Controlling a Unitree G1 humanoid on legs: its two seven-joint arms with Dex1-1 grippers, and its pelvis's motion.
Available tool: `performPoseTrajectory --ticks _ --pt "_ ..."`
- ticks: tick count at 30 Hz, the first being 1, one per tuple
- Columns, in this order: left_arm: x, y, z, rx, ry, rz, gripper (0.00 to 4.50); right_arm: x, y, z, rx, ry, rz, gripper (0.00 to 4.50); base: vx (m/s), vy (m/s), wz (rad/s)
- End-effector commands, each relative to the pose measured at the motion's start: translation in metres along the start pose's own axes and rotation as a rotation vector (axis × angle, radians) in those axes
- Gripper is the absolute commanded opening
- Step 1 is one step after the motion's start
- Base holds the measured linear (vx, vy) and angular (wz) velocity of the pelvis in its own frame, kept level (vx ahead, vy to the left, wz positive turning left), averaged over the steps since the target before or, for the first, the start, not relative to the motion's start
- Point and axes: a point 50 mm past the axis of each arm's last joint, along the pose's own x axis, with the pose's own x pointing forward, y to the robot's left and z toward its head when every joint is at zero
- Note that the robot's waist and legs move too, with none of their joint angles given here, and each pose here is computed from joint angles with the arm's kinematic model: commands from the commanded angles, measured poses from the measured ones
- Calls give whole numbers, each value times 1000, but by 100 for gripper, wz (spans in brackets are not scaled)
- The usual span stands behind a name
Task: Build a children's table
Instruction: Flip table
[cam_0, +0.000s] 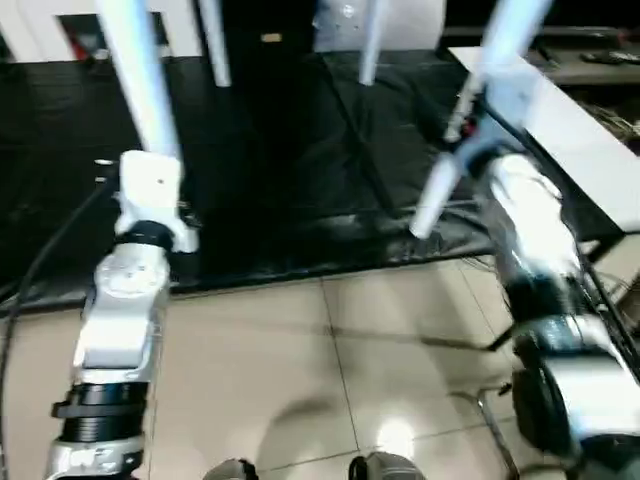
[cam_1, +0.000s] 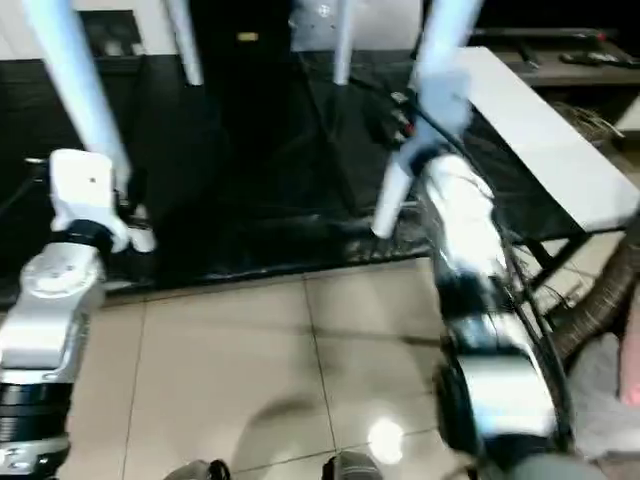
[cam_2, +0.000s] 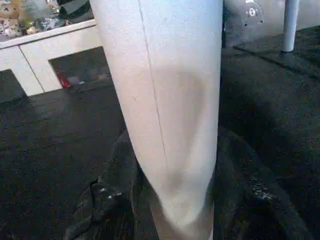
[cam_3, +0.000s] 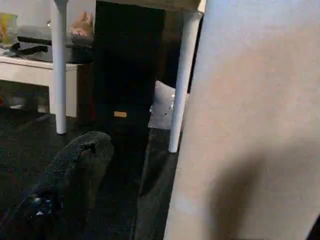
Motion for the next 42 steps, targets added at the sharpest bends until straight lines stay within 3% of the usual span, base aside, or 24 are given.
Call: performPoseTrajectory --ticks 1,6,12,13,15,18,21,24,27,30,32,39,40,42 --pt "0 15 -14 162 67 35 159 9 6 -1 -7 16 16 450 0 0 0" --pt "10 24 -17 192 61 -6 159 15 15 -5 -6 30 41 450 0 0 0" --pt "15 33 -25 169 60 -3 159 5 18 -19 -4 37 64 450 0 0 0" --pt "15 33 -25 169 60 -3 229 5 18 -19 -4 37 64 450 0 0 0" --pt "6 35 -35 118 78 0 229 -13 18 -39 -11 51 80 450 0 0 0" --pt "0 35 -41 117 81 1 271 -23 15 -47 -7 45 71 450 0 0 0" --pt "-9 32 -47 108 71 -4 273 -39 9 -54 -15 31 82 450 0 0 0" --pt "-15 31 -49 91 59 -5 316 -49 7 -54 -13 13 90 450 0 0 0" --pt "-25 29 -43 -10 -38 -27 317 -65 7 -46 3 -55 109 450 0 0 0" --pt "-37 30 -31 -161 -191 -37 358 -85 11 -35 25 -125 131 450 0 0 0" --pt "-42 33 -30 -186 -214 -28 354 -93 14 -33 38 -143 142 450 0 0 0" --pt "-62 31 -34 -303 -224 -53 417 -124 27 -26 87 -150 192 450 0 0 0" --pt "-74 19 -43 -391 -132 -160 434 -138 35 -30 127 -75 239 450 0 0 0" --pt "-79 10 -46 -410 -92 -226 437 -145 39 -33 146 -32 265 450 0 0 0"
